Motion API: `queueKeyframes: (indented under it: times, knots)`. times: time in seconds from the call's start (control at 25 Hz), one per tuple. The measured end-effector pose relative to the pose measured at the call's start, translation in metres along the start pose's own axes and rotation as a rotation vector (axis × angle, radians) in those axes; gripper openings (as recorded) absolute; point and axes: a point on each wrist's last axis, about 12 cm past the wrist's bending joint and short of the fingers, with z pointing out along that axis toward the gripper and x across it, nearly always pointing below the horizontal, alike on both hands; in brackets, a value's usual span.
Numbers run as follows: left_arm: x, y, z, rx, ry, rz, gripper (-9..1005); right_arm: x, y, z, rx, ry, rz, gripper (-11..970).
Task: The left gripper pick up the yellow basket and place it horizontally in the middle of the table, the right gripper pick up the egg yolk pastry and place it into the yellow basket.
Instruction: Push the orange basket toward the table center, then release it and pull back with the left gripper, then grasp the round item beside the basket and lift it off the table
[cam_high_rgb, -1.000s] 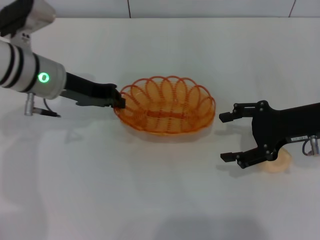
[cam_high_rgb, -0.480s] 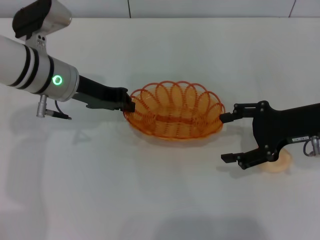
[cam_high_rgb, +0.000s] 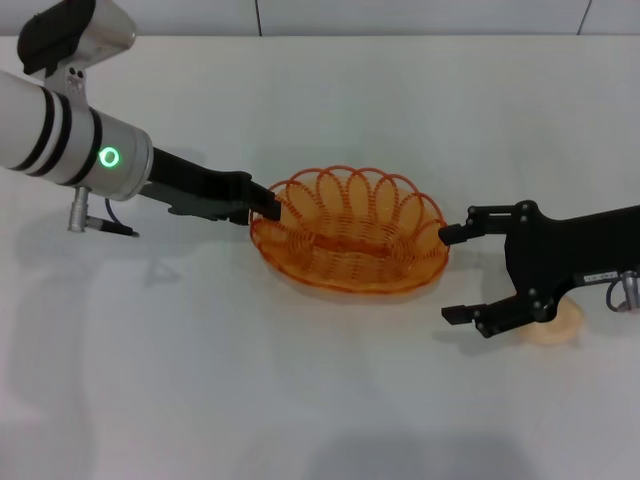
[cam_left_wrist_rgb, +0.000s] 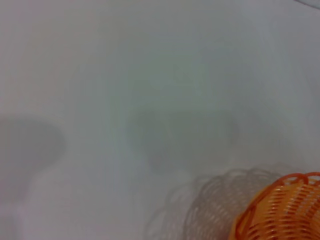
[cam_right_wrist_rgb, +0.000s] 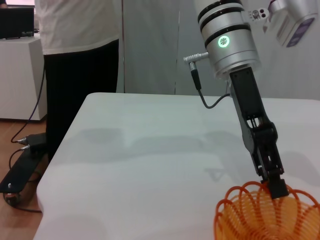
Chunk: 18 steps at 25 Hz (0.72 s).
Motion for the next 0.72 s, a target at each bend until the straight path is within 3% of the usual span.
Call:
queueKeyframes:
  times: [0.2,0.48,0.72]
  knots:
    - [-0.001,-0.001,-0.006,0.002,-0.002,0.016,397,-0.001,0.0,0.0,0.003,-0.006,0.001,870]
    - [0.0,-0.004,-0.022,0.012,0.019,0.128,667,-0.001,-0.001,0.0,0.004,-0.009,0.02,870]
    - [0.008,0.008,-0.048,-0.014,-0.009,0.362,786,-0.002,-0.002,0.0,0.014,-0.015,0.047,870]
